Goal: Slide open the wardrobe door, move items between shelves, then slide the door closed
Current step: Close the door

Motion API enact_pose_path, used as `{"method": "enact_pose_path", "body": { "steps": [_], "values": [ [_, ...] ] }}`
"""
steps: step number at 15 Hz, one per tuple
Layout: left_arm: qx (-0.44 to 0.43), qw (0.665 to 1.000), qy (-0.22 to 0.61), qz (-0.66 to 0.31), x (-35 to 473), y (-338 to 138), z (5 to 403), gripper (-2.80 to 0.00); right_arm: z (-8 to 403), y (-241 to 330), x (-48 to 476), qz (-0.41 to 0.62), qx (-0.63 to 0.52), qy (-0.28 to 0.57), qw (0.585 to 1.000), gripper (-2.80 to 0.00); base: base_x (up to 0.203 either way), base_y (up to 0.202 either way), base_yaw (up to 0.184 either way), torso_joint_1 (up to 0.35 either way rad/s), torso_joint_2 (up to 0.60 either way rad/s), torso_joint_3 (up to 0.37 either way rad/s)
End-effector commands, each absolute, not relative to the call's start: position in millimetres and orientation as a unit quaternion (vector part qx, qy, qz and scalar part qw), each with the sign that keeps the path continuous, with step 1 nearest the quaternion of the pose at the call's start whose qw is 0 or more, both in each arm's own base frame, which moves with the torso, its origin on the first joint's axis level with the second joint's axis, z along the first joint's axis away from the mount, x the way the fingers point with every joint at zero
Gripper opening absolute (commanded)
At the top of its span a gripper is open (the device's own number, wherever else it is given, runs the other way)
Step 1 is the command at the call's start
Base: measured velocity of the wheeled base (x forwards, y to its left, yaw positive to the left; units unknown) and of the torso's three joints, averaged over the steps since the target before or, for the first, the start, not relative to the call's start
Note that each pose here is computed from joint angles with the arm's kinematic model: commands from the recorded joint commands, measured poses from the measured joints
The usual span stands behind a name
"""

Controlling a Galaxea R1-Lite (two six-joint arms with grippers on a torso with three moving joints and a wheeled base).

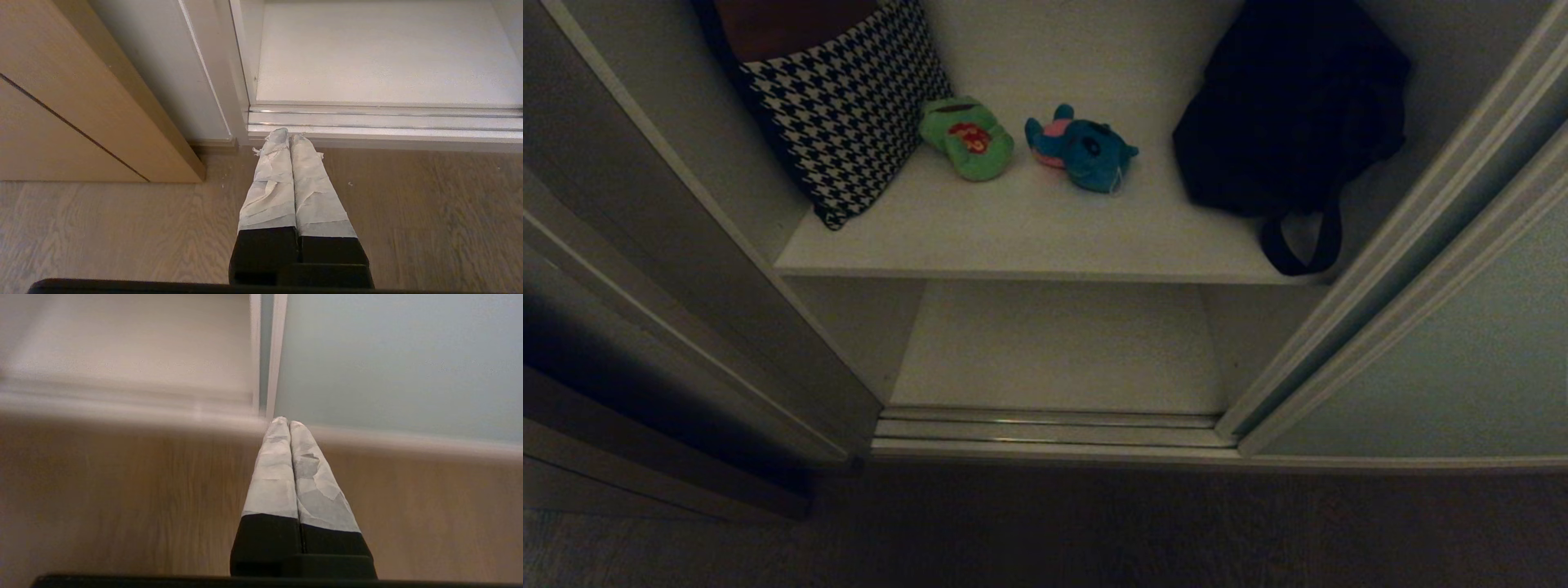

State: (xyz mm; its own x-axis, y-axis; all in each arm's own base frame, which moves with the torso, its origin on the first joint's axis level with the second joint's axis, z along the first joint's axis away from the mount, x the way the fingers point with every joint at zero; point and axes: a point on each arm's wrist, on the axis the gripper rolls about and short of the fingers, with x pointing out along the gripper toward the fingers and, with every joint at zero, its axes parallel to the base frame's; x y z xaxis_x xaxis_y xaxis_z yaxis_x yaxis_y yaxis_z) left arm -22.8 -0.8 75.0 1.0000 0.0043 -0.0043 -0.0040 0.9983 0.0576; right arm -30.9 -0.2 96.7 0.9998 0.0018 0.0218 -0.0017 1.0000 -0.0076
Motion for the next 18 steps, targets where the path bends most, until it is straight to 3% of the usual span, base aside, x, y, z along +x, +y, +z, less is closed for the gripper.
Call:
{"method": "enact_pose_path", "body": {
  "steps": [1,7,13,18],
  "values": [
    [0.029,1.0,0.003,0.002,-23,-1,75,-2.8,124,-1,-42,-0.004,0.0,-0.02,1.0,-2.8,0.0,0.0,0.0,0.0,0.0,0.0],
    [0.027,1.0,0.003,0.002,-23,-1,75,-2.8,219,-2,-109,0.012,0.006,0.054,0.998,-2.8,0.0,0.0,0.0,0.0,0.0,0.0],
    [0.027,1.0,0.003,0.002,-23,-1,75,-2.8,306,-6,-100,0.085,0.15,0.063,0.983,-2.8,0.0,0.0,0.0,0.0,0.0,0.0],
    [0.027,1.0,0.003,0.002,-23,-1,75,-2.8,342,-4,-67,0.119,0.198,0.042,0.972,-2.8,0.0,0.0,0.0,0.0,0.0,0.0]
  ]
}}
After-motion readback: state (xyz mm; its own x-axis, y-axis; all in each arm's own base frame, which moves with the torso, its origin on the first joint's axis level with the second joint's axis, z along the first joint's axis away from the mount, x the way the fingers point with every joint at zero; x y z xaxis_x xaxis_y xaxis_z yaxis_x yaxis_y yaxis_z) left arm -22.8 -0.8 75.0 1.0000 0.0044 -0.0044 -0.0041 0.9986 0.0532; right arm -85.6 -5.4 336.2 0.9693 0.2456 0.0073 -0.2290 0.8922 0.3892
